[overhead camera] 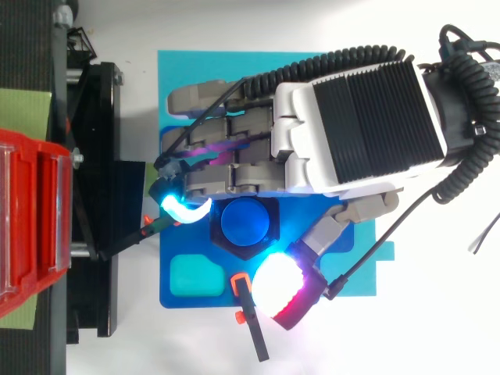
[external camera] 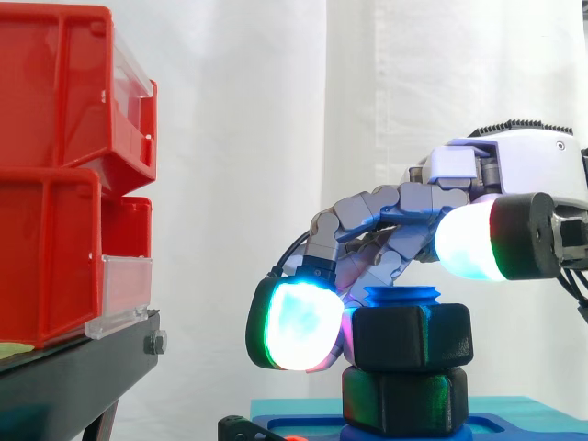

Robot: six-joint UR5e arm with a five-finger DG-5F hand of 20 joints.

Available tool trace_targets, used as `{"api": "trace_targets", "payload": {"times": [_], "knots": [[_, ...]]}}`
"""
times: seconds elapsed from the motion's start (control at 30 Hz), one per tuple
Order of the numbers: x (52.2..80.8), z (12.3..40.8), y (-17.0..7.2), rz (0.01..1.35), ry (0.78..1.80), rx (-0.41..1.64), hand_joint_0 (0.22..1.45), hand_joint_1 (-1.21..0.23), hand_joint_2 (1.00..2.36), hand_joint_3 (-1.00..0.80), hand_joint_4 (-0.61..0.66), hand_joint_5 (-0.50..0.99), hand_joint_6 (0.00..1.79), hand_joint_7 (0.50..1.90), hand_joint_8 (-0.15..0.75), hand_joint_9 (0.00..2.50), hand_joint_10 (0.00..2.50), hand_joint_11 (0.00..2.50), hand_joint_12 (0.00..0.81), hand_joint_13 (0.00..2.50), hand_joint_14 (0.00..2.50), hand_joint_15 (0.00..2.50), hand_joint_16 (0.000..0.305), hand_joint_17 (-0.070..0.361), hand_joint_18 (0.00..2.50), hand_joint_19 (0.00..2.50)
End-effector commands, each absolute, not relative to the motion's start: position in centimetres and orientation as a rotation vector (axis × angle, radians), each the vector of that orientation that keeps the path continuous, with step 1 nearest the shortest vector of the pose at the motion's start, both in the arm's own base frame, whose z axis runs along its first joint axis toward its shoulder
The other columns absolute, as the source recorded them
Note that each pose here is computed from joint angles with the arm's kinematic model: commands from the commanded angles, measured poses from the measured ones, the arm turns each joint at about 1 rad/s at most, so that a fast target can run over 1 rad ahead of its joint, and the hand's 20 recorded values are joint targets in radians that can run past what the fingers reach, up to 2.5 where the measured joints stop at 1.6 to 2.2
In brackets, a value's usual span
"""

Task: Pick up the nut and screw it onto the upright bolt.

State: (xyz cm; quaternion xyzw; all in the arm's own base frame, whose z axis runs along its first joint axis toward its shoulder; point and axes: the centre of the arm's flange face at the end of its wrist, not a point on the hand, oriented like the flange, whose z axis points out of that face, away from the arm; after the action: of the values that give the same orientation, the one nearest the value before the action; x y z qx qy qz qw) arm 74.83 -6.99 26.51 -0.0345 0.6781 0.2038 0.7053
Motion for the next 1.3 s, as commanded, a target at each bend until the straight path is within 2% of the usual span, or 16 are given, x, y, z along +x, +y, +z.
{"api": "trace_targets", "payload": {"times": [0.0, 0.3, 0.77, 1.03, 1.27], "knots": [[74.8, 26.5, -7.0, 0.451, 1.509, -0.077, 0.48, -0.23, 1.0, -0.5, 0.26, -0.07, 0.5, 0.96, 0.264, 0.88, 0.0, 0.0, 0.26, 0.55, 0.0, 0.0, 0.029, 0.066, 0.21, 0.0], [74.7, 26.4, -7.7, 0.449, 1.518, -0.07, 0.48, -0.23, 1.0, -0.5, 0.16, -0.03, 0.5, 1.16, 0.27, 0.92, 0.0, 0.0, 0.252, 0.58, 0.0, 0.0, 0.027, 0.062, 0.23, 0.0], [74.3, 26.4, -10.0, 0.44, 1.518, -0.067, 0.49, -0.25, 1.0, -0.5, 0.16, 0.03, 0.5, 1.39, 0.275, 1.04, 0.0, 0.0, 0.23, 0.65, 0.0, 0.0, 0.024, 0.054, 0.3, 0.0], [74.1, 26.3, -10.7, 0.431, 1.525, -0.063, 0.5, -0.26, 1.0, -0.5, 0.13, 0.03, 0.61, 1.18, 0.274, 1.17, 0.0, 0.0, 0.206, 0.72, 0.0, 0.0, 0.019, 0.043, 0.41, 0.0], [74.0, 26.4, -11.2, 0.432, 1.522, -0.064, 0.5, -0.27, 1.0, -0.5, 0.11, 0.03, 0.62, 1.17, 0.265, 1.21, 0.0, 0.0, 0.198, 0.76, 0.0, 0.0, 0.017, 0.038, 0.45, 0.0]]}}
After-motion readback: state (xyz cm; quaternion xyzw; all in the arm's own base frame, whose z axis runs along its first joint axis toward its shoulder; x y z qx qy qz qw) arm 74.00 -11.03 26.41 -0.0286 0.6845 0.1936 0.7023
